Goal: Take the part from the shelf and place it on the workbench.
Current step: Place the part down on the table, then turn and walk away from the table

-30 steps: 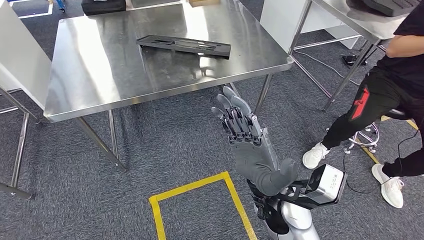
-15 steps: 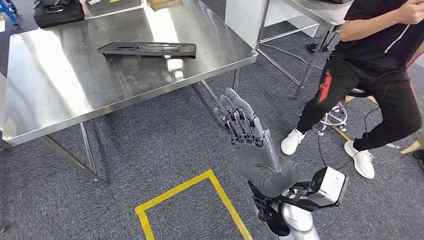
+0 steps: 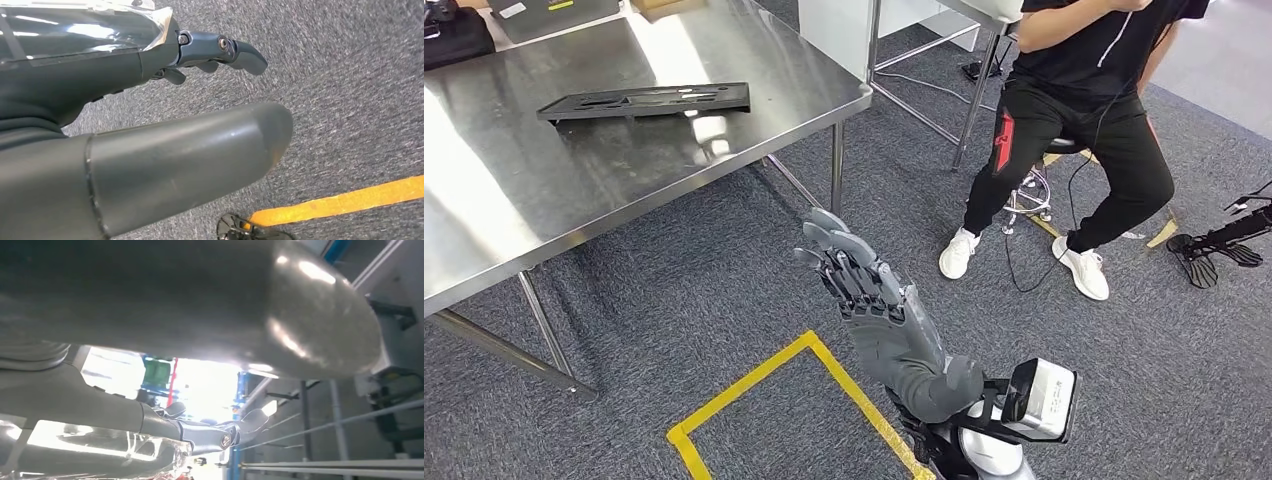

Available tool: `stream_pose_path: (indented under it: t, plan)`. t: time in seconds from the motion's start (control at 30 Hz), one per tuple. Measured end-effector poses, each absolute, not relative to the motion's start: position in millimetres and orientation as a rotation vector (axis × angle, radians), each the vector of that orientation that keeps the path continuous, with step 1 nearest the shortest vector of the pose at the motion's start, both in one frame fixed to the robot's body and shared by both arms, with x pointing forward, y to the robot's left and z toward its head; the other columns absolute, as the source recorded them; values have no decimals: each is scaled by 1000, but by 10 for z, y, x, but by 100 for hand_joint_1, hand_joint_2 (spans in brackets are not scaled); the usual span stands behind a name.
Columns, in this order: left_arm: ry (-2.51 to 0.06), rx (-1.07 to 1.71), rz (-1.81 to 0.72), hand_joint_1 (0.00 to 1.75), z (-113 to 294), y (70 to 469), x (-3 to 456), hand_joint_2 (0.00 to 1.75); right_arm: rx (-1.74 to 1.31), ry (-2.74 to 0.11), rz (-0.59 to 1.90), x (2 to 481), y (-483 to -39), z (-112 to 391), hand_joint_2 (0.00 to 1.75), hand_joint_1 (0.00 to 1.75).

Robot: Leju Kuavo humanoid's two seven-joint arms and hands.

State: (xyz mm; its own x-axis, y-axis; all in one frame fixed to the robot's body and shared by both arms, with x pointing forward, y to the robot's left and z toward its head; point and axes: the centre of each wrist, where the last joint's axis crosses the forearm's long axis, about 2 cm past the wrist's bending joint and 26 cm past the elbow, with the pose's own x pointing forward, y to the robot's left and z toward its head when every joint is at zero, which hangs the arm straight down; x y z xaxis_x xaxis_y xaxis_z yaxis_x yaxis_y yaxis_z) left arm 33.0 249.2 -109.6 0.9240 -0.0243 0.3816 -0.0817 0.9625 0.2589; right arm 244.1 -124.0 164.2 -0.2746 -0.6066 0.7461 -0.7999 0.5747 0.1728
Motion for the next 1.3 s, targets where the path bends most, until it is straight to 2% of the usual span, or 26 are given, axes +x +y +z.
stream_pose_path:
  t: [0.57,1.3]
  plan:
    - [-290,323,141,0,-1089,2328,155,0,1289,-1926,386,2525,-852,1795,0,0]
    - [-274,316,197,0,-1042,2023,135,0,1324,-1906,413,2563,-707,1926,0,0]
